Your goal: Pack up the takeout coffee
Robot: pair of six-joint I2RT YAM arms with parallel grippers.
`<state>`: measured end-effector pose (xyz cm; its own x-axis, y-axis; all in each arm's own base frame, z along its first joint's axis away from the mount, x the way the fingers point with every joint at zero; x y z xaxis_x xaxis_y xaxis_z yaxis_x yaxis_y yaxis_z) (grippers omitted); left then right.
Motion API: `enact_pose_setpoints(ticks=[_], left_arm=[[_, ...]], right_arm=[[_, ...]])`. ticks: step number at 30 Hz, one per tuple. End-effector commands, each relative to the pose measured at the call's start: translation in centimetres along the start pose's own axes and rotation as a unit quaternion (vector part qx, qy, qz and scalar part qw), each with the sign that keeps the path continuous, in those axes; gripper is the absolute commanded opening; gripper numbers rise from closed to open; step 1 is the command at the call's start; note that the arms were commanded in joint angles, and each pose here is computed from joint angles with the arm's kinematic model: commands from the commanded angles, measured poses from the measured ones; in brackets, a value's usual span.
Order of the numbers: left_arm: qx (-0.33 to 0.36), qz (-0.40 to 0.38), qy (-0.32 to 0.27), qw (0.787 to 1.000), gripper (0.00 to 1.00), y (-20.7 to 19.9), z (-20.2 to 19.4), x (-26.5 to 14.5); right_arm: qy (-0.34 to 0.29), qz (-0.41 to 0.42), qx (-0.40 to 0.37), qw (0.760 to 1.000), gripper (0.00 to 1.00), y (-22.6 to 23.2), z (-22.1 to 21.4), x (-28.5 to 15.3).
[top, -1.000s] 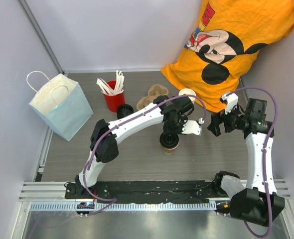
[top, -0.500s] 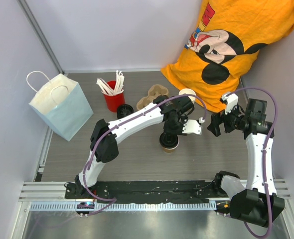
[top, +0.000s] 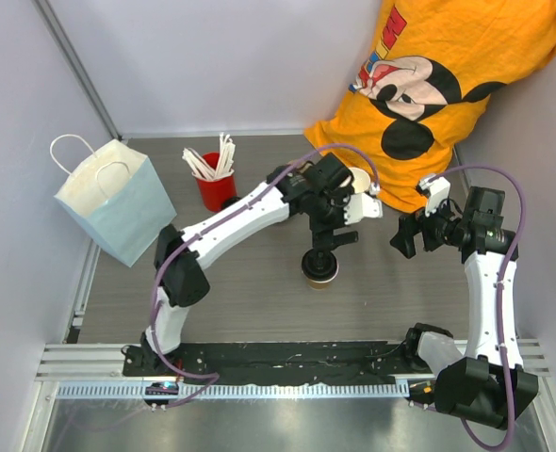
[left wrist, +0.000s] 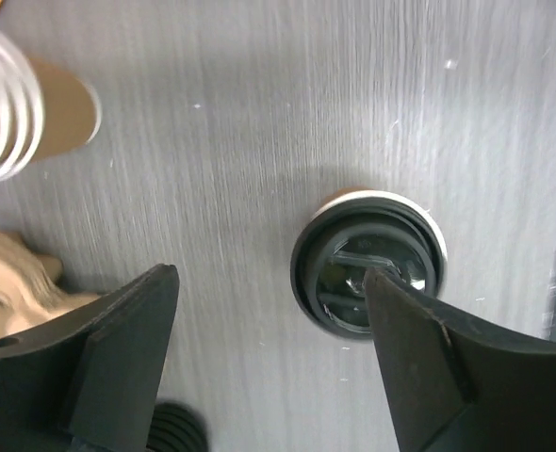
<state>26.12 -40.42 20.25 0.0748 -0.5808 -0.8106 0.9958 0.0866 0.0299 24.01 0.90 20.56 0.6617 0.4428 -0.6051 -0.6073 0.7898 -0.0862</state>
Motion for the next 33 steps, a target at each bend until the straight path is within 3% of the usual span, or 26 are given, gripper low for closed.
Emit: enact_pose_setpoints(ticks=[1,2,4,5,9,15,22,26,33], left_arm=[[-0.114,0.02,-0.142,0.983,0.85,2.0,2.5,-7.6],[-0.152,0.018,-0.127,0.98,0.85,2.8,0.0,-7.0],[-0.186,0.021,-0.158,0.969,0.86,2.8,-0.5,-8.6],[-0.21,0.019,-0.138,0.968,0.86,2.6,-3.0,-7.6],[-0.231,0.027,-0.138,0.963,0.89,1.8,-5.5,-6.7],[-0.281,-0.007,-0.14,0.95,0.88,1.1,-6.1,-4.5],[-0.321,-0.064,-0.156,0.932,0.86,0.1,-5.0,-3.2],[-0.329,-0.078,-0.156,0.928,0.84,-0.1,-4.9,-2.7],[-0.36,-0.076,-0.143,0.919,0.84,-0.6,-6.4,-1.7]], right_arm=[[-0.047,0.041,0.008,0.998,1.0,0.7,2.1,0.2],[-0.05,0.054,0.013,0.997,1.0,0.9,2.2,0.4],[-0.055,0.083,0.026,0.995,1.0,1.3,2.4,0.8],[-0.067,0.105,0.033,0.992,1.0,1.8,2.8,0.9],[-0.075,0.154,0.047,0.984,0.99,2.6,3.5,1.8],[-0.027,0.169,0.006,0.985,0.96,4.6,2.7,4.9],[0.017,0.177,-0.021,0.984,0.85,6.0,0.5,6.8],[0.036,0.178,-0.01,0.983,0.79,5.9,-0.4,7.3],[0.032,0.208,0.007,0.978,0.78,7.3,0.3,7.5]])
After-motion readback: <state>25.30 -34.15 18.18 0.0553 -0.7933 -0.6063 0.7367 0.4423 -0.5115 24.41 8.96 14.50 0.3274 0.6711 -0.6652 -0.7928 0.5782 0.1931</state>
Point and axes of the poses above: each gripper's point midway between its finger pads, its own x axis out along the fingers, its own y axis along the line the jaws close on, z = x × y, the point moved 2 cm from there along -x, back along the fingers, and after that the axes turned 9 degrees about -x, right-handed, at the moved point
